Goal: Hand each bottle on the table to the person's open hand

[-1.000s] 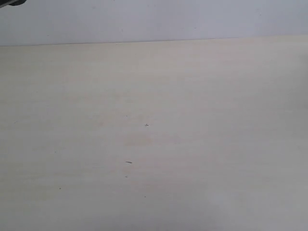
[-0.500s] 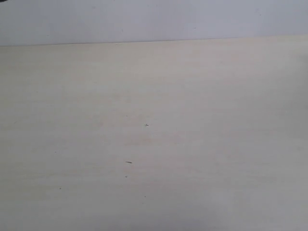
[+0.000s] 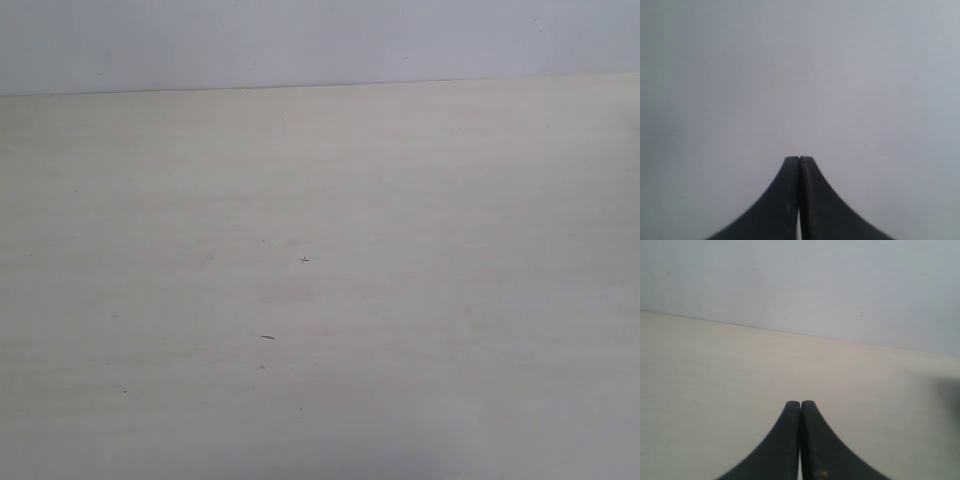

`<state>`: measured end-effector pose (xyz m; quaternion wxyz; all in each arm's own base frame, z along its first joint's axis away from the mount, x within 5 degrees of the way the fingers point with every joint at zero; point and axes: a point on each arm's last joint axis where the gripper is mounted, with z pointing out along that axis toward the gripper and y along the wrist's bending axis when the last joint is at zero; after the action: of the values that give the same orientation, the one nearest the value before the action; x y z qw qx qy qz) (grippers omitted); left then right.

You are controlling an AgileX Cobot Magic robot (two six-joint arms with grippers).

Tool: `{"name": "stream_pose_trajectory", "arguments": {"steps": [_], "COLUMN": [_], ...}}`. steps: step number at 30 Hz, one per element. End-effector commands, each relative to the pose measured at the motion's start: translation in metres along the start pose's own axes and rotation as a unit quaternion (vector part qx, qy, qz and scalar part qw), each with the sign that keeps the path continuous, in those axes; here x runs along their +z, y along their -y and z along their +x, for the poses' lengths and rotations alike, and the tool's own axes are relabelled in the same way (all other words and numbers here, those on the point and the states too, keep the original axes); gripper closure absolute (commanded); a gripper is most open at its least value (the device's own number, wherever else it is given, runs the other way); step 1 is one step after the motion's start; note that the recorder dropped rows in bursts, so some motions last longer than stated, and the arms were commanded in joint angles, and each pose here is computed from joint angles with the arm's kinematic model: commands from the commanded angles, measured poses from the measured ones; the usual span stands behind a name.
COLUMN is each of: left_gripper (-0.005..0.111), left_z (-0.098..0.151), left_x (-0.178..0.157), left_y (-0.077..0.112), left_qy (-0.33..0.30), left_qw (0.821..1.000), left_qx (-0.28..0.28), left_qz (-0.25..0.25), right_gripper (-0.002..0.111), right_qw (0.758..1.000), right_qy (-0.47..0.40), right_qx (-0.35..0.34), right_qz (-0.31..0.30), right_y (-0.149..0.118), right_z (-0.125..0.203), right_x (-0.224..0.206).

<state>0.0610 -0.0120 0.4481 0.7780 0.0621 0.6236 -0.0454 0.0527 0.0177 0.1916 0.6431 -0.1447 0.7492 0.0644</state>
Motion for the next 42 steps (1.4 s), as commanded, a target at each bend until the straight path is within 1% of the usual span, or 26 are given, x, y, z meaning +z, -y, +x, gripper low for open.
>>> {"name": "stream_pose_trajectory", "arguments": {"steps": [1, 3, 5, 9, 23, 26, 29, 32, 35, 39, 42], "left_gripper": [0.107, 0.107, 0.107, 0.107, 0.107, 0.107, 0.107, 0.107, 0.107, 0.107, 0.107], "left_z": [-0.013, -0.014, -0.011, -0.006, -0.006, -0.005, 0.000, 0.010, 0.027, 0.058, 0.081], "left_x": [-0.040, -0.054, -0.065, -0.074, -0.074, -0.074, -0.071, -0.067, -0.059, -0.047, -0.041], "left_y": [0.002, 0.004, 0.007, 0.009, 0.009, 0.008, 0.005, 0.002, 0.000, -0.005, -0.007], "left_qy": [0.057, 0.063, 0.052, 0.031, 0.028, 0.028, 0.023, 0.029, 0.032, 0.004, -0.014], "left_qw": [0.998, 0.998, 0.998, 0.999, 0.999, 0.999, 1.000, 0.999, 0.999, 0.998, 0.998], "left_qx": [0.025, 0.023, 0.023, 0.025, 0.020, 0.031, 0.018, -0.001, -0.017, -0.013, -0.002], "left_qz": [-0.012, -0.007, 0.000, 0.009, 0.010, 0.002, -0.011, -0.026, -0.036, -0.060, -0.069], "right_gripper": [0.108, 0.108, 0.108, 0.108, 0.108, 0.108, 0.108, 0.108, 0.108, 0.108, 0.108], "right_qw": [1.000, 1.000, 1.000, 1.000, 1.000, 1.000, 1.000, 1.000, 1.000, 1.000, 1.000], "right_qy": [0.006, 0.006, 0.006, 0.006, 0.006, 0.006, 0.006, 0.006, 0.006, 0.006, 0.006], "right_qx": [-0.002, -0.002, -0.002, -0.002, -0.002, -0.002, -0.002, -0.002, -0.002, -0.002, -0.002], "right_qz": [0.004, 0.004, 0.004, 0.004, 0.004, 0.004, 0.004, 0.004, 0.004, 0.004, 0.004], "right_y": [0.000, 0.000, 0.000, 0.000, 0.000, 0.000, 0.000, 0.000, 0.000, 0.000, 0.000], "right_z": [0.000, 0.000, 0.000, 0.000, 0.000, 0.000, 0.000, 0.000, 0.000, 0.000, 0.000], "right_x": [0.000, 0.000, 0.000, 0.000, 0.000, 0.000, 0.000, 0.000, 0.000, 0.000, 0.000]}}
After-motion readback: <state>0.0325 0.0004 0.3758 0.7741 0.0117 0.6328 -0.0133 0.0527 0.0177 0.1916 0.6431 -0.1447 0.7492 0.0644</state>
